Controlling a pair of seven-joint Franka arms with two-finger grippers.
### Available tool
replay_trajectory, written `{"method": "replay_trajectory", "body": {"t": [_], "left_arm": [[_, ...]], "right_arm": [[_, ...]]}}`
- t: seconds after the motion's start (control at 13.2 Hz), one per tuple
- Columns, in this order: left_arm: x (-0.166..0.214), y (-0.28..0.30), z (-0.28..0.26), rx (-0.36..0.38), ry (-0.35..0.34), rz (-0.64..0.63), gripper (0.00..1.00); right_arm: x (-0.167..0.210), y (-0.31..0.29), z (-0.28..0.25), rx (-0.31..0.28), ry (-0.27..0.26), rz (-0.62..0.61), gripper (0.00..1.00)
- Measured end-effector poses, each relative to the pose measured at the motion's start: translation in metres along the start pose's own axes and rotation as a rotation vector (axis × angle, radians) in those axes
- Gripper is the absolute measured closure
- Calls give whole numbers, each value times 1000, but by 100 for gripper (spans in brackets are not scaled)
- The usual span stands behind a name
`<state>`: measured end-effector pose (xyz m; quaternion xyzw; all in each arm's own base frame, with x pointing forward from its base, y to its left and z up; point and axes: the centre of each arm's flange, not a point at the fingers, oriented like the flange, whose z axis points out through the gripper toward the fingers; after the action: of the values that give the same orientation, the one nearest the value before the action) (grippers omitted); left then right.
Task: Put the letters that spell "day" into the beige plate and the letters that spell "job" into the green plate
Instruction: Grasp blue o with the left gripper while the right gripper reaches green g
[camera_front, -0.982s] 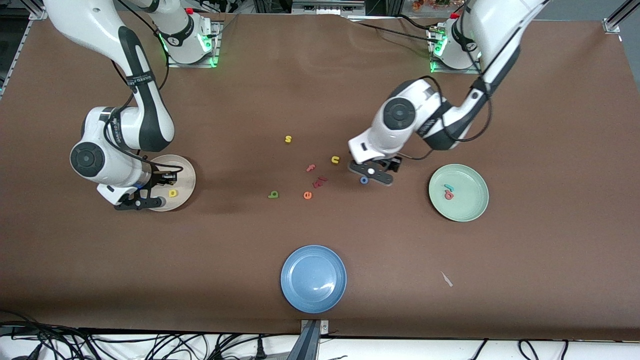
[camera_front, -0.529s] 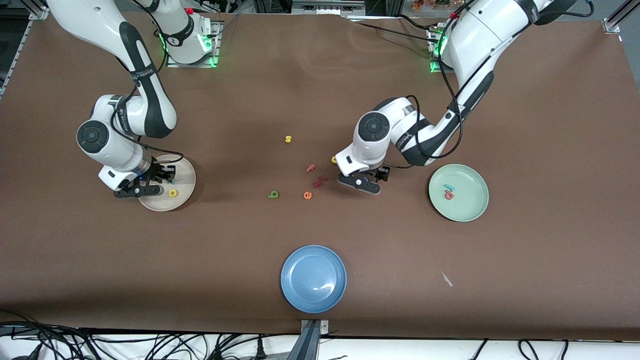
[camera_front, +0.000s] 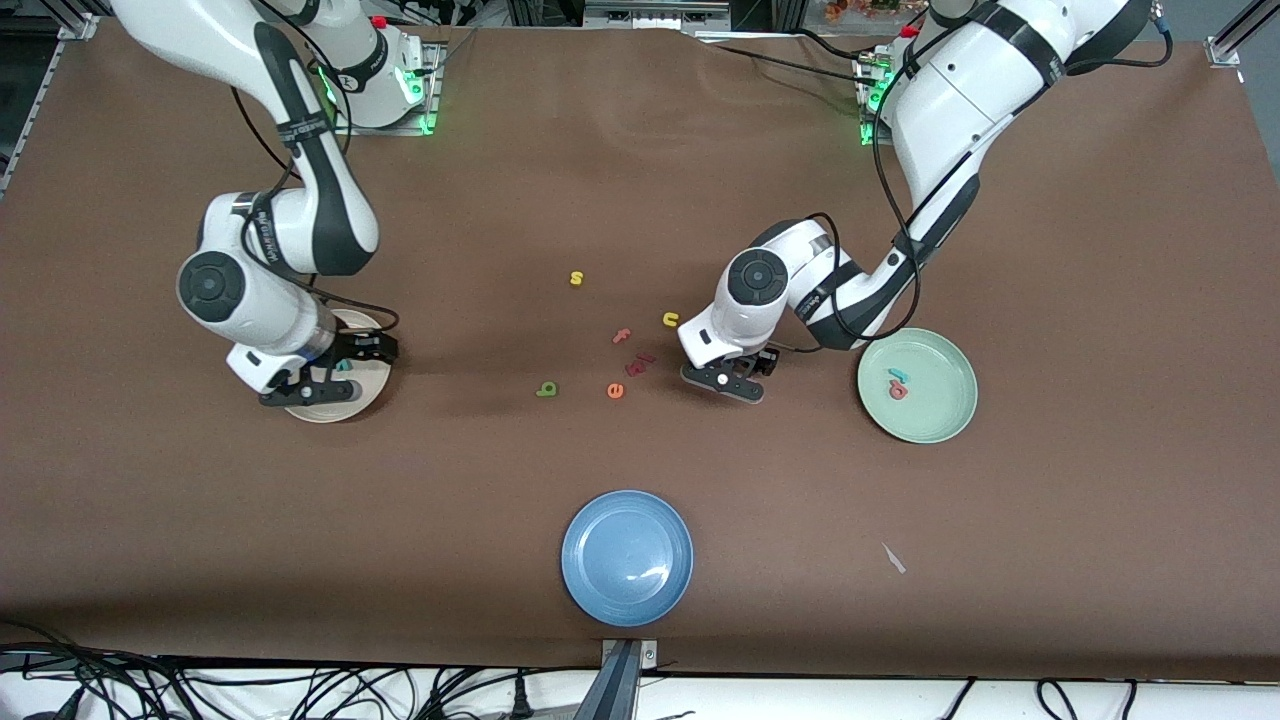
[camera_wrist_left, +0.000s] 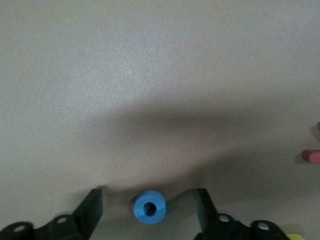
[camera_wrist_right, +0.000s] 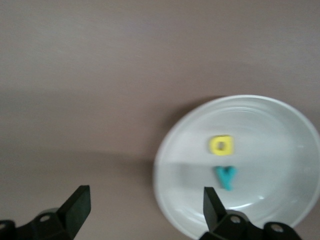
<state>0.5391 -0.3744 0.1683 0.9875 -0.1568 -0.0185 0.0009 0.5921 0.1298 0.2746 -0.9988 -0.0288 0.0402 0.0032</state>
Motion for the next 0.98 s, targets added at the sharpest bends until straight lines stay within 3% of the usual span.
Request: {"method": "replay_trajectory", "body": {"t": [0.68,0.83,0.91,0.98], "left_arm": [[-4,5,-1,8,-13,10,42],[-5,5,-4,16,-20,12,57],[-6,6,-5,18,-22,14,71],[-6,6,-5,20,-23,14,75]], "right_arm": [[23,-145,34,62,-10,223,0],[24,-175,42,66,-10,260,0],[22,-188,47,65,-10,267,0],[21,-199,52,66,-6,275,0]]}}
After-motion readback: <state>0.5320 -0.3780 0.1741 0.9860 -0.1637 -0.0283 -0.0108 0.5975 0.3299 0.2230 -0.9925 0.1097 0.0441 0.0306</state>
